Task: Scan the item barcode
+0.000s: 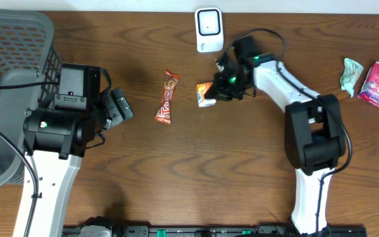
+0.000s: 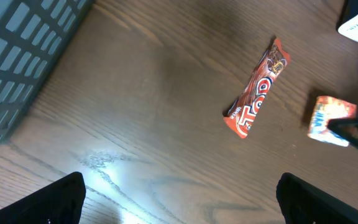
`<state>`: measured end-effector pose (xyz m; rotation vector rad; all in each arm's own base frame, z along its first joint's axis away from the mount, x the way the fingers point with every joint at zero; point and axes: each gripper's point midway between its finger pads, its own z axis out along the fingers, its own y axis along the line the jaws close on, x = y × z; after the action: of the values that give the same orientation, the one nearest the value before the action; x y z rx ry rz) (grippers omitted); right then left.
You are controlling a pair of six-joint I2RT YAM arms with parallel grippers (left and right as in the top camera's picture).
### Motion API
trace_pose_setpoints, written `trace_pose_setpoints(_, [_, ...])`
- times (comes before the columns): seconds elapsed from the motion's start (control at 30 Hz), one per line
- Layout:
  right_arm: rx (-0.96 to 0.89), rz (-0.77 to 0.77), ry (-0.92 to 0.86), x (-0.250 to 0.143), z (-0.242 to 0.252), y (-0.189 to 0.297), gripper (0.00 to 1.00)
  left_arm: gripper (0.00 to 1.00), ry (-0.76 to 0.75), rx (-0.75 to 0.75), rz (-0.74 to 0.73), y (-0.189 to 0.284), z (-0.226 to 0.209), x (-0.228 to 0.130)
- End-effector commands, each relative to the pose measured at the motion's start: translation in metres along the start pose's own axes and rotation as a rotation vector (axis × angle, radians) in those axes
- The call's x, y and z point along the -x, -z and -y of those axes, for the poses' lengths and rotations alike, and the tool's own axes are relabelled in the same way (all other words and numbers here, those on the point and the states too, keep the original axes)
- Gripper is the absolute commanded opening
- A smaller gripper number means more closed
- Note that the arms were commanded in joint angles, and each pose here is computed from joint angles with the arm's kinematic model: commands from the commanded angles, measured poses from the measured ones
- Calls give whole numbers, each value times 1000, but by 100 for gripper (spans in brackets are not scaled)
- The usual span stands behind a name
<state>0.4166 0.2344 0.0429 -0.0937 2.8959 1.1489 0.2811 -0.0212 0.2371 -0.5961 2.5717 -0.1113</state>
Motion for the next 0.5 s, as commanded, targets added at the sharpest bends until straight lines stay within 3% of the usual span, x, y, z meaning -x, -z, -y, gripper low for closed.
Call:
trace_pose_setpoints(0.0, [302, -38, 136, -9, -35, 24, 1, 98, 10, 4, 22, 4, -2, 4])
trace_pose_setpoints(0.33, [546, -13, 239, -18, -45, 65, 1, 98, 10, 4, 22, 4, -2, 4])
trace_pose_setpoints(0.47, [553, -15, 232, -18, -45, 66, 1, 98, 10, 4, 22, 4, -2, 4])
